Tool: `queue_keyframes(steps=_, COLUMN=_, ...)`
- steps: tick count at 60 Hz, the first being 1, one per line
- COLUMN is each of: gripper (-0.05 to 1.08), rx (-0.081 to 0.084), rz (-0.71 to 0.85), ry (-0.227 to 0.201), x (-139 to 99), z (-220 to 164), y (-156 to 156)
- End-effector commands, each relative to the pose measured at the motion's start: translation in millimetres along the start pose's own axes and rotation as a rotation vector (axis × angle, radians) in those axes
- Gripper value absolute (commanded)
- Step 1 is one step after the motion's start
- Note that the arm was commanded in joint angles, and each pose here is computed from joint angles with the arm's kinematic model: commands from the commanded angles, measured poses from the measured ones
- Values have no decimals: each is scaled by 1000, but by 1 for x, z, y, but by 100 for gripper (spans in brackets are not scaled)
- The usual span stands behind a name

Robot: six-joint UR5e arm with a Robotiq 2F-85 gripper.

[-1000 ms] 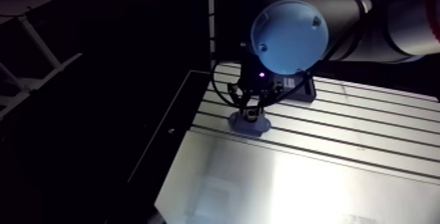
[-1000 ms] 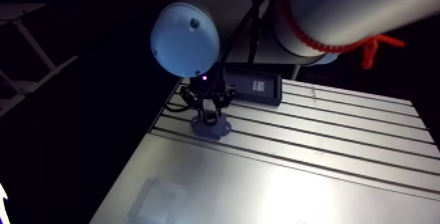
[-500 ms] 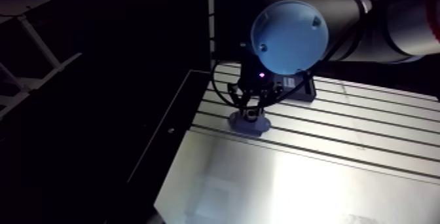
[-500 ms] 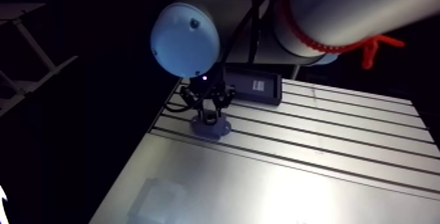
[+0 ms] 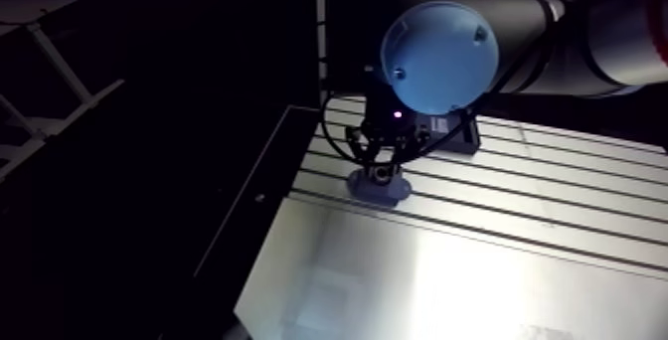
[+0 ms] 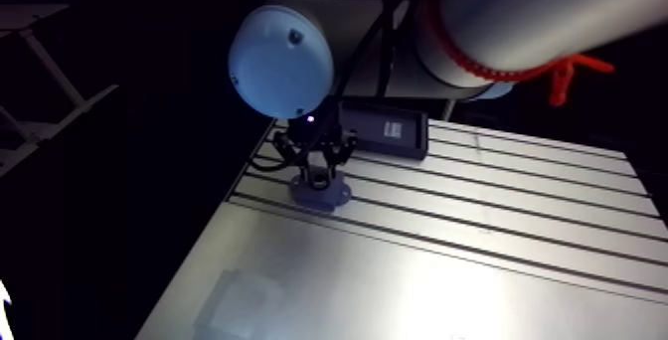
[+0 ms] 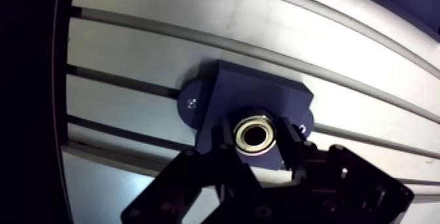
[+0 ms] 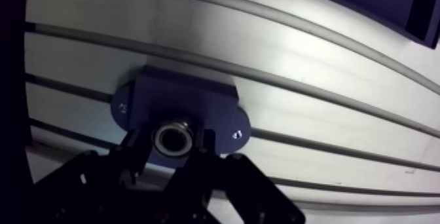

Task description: Pick up the bearing and press it into the housing until flush.

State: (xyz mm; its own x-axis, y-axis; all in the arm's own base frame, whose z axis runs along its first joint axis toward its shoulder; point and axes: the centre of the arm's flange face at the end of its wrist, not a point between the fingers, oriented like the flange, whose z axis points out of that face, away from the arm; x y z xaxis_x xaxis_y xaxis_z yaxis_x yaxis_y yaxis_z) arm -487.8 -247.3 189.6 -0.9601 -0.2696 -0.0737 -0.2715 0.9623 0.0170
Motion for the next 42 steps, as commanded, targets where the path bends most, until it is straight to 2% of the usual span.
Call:
queue_keyframes(steps=1, gripper=84, rx=0, rz=1, ry=-2, x=0, z=1, y=1)
queue_keyframes(steps=42, gripper=84, rx=0, rz=-8, ry=-6, x=-1, z=3, y=1)
